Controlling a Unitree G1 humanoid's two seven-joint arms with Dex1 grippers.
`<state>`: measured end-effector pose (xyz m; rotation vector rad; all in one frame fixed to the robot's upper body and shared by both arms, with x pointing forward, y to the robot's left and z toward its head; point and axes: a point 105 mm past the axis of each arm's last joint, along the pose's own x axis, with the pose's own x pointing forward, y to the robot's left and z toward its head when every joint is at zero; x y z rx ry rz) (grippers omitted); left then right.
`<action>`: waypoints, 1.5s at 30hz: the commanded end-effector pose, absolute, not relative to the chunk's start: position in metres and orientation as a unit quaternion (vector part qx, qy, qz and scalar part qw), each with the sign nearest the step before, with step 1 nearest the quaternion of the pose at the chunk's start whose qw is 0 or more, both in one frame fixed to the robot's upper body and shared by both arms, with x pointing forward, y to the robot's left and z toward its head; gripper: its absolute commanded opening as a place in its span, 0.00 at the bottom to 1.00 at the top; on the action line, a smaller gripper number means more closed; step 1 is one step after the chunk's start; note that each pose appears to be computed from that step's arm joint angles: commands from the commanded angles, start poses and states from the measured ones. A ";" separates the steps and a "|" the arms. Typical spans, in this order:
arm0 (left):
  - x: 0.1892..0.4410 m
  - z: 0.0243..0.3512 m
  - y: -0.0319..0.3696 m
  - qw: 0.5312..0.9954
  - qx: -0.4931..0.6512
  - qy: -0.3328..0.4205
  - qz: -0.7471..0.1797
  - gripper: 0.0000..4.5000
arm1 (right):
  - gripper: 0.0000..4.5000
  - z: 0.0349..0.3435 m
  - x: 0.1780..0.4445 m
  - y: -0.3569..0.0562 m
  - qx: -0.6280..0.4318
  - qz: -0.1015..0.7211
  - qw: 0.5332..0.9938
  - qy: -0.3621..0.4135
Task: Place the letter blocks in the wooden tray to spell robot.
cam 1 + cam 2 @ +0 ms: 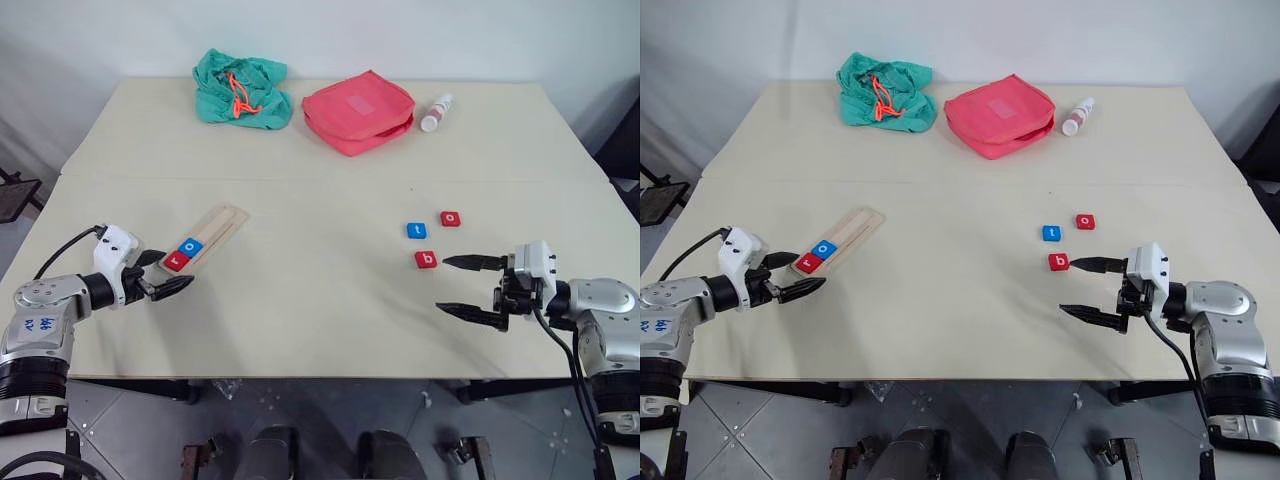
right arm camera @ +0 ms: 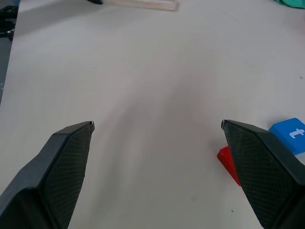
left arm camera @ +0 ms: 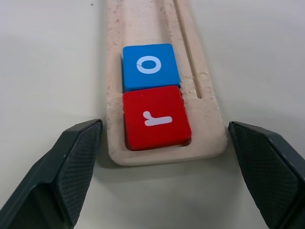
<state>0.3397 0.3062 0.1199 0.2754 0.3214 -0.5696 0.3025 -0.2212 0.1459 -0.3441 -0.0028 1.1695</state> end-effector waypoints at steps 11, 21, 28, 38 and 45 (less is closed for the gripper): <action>0.335 0.115 0.301 0.933 0.125 0.171 -0.291 0.76 | 1.00 0.149 0.306 -0.217 -0.170 0.551 0.817 -0.016; 0.326 0.131 0.255 0.894 0.155 0.112 -0.405 0.76 | 1.00 0.151 0.307 -0.219 -0.169 0.551 0.817 -0.018; 0.328 0.145 0.194 0.833 0.200 0.074 -0.510 0.76 | 1.00 0.147 0.300 -0.224 -0.177 0.571 0.801 0.013; 0.321 0.137 0.150 0.765 0.233 0.089 -0.594 0.76 | 1.00 0.147 0.291 -0.236 -0.184 0.567 0.803 0.022; 0.311 0.124 0.111 0.706 0.252 0.099 -0.654 0.76 | 1.00 0.143 0.278 -0.251 -0.187 0.553 0.811 0.040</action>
